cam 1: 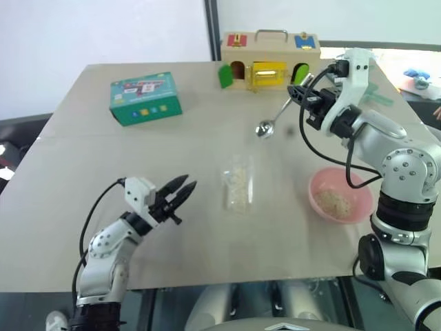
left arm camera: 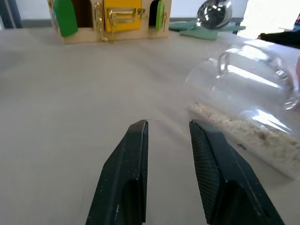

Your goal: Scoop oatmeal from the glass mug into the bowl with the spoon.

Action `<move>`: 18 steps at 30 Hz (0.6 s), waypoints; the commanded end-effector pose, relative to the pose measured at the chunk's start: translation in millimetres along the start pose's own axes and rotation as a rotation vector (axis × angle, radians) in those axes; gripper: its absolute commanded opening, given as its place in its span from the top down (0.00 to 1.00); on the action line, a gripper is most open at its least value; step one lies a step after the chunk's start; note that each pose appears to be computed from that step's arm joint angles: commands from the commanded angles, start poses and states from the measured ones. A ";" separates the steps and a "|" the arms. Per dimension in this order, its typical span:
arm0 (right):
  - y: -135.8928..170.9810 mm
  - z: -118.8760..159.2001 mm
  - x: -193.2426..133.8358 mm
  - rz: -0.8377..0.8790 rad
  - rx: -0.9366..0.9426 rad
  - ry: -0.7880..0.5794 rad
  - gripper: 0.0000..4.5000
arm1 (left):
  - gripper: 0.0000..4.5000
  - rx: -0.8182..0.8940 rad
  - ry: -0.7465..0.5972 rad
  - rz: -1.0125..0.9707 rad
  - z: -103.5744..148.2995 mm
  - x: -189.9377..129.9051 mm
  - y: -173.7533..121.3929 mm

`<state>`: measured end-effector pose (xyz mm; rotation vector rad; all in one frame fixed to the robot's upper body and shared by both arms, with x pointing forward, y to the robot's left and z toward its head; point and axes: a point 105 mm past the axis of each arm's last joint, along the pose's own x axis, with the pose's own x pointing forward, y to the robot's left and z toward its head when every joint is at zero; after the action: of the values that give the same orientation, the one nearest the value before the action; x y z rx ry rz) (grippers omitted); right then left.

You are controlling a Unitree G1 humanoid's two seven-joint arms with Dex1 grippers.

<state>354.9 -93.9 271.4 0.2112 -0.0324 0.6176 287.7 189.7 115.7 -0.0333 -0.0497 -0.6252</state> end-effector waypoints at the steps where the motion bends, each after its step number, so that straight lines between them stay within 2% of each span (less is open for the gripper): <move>1: 7.4 13.9 -4.6 0.027 -0.018 -0.057 1.00 | 0.68 -0.016 -0.102 0.055 43.2 16.3 -4.8; 4: 7.5 15.0 -4.0 0.029 -0.018 -0.061 1.00 | 0.68 -0.007 -0.157 0.173 76.8 37.7 2.1; 8: 6.3 17.3 -3.5 0.026 -0.019 -0.071 1.00 | 0.68 0.036 -0.254 0.335 136.1 71.1 19.7; 11: 4.2 19.1 -4.0 0.019 -0.020 -0.079 1.00 | 0.68 0.042 -0.243 0.533 169.5 92.7 34.8; 13: 3.5 19.6 -4.6 0.015 -0.022 -0.082 1.00 | 0.68 -0.086 -0.098 0.556 163.8 103.6 37.8; 14: 3.4 19.7 -4.8 0.014 -0.023 -0.083 1.00 | 0.68 -0.097 -0.030 0.521 158.4 105.7 33.3; 18: 1.1 21.0 -7.1 0.002 -0.027 -0.090 1.00 | 0.68 -0.063 0.222 0.143 126.4 87.5 -14.4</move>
<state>355.6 -98.8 274.4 0.2187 -0.0506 0.6051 367.1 146.7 248.0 -0.0567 0.1384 -0.3276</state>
